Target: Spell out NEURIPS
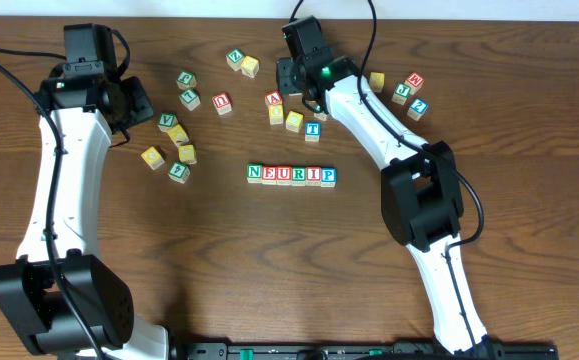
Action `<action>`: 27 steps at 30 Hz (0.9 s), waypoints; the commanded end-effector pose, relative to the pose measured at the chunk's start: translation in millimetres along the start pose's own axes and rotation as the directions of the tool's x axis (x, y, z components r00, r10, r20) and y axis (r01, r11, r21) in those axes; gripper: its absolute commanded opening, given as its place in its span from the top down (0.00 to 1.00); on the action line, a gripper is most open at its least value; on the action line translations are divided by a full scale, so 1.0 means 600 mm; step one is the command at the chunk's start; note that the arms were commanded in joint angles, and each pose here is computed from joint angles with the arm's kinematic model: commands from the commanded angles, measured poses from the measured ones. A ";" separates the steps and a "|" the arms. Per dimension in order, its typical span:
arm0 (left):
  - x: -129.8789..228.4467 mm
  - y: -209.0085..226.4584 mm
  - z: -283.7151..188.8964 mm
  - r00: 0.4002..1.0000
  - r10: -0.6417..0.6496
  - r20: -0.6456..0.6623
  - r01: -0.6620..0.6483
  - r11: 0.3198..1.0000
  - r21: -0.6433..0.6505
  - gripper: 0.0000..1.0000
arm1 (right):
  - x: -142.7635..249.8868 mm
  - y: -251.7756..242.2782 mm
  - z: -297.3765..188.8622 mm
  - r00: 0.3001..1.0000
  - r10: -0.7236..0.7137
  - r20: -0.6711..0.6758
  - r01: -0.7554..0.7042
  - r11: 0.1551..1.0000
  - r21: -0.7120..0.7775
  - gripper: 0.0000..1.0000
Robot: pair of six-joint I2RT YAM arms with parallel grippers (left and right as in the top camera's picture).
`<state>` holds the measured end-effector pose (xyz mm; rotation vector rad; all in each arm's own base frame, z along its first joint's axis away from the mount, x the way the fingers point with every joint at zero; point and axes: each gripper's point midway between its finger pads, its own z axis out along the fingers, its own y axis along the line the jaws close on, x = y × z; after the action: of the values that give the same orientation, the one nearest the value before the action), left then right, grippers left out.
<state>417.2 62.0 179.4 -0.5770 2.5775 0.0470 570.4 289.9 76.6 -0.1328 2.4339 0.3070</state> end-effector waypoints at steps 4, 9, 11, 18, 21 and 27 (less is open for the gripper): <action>-0.002 0.003 0.005 1.000 -0.004 -0.005 0.004 1.000 -0.011 0.55 | 0.021 -0.019 0.050 1.000 -0.010 0.005 0.010 0.999 0.045 0.53; -0.001 0.003 0.005 1.000 -0.004 -0.007 0.004 1.000 -0.012 0.54 | 0.043 -0.029 0.080 1.000 -0.008 -0.010 0.008 0.998 0.064 0.53; -0.001 0.003 0.005 1.000 -0.004 -0.007 0.004 1.000 -0.012 0.54 | 0.045 -0.031 0.083 1.000 0.000 -0.009 0.001 0.998 0.070 0.53; -0.001 0.003 0.005 1.000 -0.004 -0.007 0.004 1.000 -0.012 0.54 | 0.028 -0.026 0.084 0.999 0.002 0.034 -0.004 0.998 0.058 0.62; -0.001 0.003 0.005 1.000 -0.004 -0.007 0.004 1.000 -0.012 0.54 | 0.027 -0.026 0.083 0.999 0.003 0.036 -0.005 0.998 0.057 0.73; -0.001 0.003 0.005 1.000 -0.004 -0.007 0.004 1.000 -0.012 0.54 | 0.025 -0.025 0.077 0.999 0.002 0.033 -0.004 0.998 0.058 0.78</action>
<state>416.5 62.1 179.1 -0.5785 2.5803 0.0475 586.5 288.7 21.9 -0.1080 2.4219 0.2499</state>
